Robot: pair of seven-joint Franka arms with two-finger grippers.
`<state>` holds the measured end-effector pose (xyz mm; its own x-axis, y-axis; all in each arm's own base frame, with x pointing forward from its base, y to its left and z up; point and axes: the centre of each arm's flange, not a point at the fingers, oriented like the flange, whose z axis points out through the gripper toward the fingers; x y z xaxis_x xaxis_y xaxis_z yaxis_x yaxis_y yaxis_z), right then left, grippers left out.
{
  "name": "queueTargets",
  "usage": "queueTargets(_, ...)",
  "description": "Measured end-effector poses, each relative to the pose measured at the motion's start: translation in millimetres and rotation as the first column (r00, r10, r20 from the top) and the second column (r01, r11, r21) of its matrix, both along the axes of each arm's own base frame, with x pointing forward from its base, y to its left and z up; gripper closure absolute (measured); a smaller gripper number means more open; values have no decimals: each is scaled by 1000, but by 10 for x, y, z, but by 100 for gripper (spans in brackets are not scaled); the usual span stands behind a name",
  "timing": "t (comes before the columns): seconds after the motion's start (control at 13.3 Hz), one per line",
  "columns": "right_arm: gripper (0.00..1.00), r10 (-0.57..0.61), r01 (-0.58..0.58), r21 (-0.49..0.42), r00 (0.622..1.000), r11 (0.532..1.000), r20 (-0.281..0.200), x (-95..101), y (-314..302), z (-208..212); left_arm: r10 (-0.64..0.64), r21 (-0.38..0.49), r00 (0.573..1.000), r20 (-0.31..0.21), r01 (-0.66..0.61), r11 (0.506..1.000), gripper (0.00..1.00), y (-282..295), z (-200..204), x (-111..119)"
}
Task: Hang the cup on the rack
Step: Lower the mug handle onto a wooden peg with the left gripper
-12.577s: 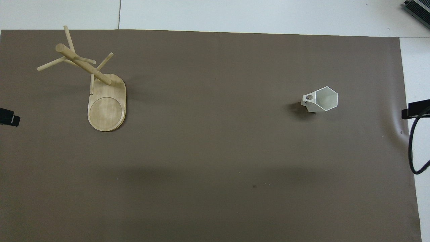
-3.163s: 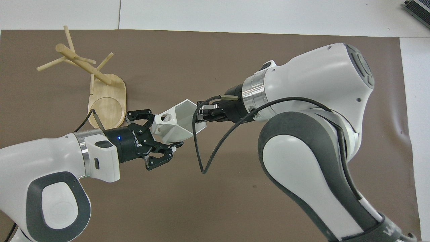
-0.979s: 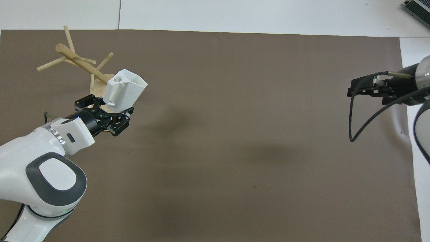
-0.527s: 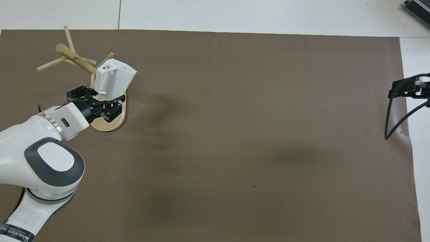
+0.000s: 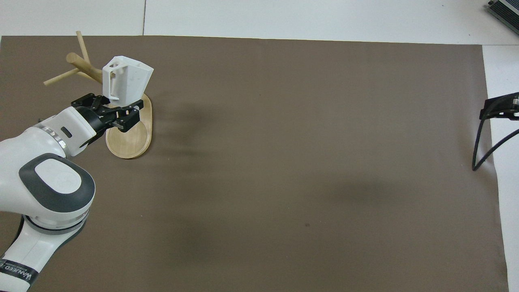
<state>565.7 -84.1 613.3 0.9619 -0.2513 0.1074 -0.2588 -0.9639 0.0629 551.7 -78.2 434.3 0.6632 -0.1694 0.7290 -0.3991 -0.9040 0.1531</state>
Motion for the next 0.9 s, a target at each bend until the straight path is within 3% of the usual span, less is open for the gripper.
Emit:
queueTargets(0.23,0,-7,8,15,997,1000,-77,-110,4,-36,40,-21,999,-23,-41,999,27,9,-71,53)
queueTargets(0.38,0,-7,13,52,994,999,-111,-153,39,-64,101,-74,993,-66,-106,992,27,1,-111,80)
queueTargets(0.53,0,-11,19,72,994,997,-105,-157,33,-36,143,-112,985,-100,-154,982,27,-3,-128,86)
queueTargets(0.9,0,15,-7,78,995,997,-101,-195,185,96,196,-137,972,-127,-213,967,27,126,-160,108)
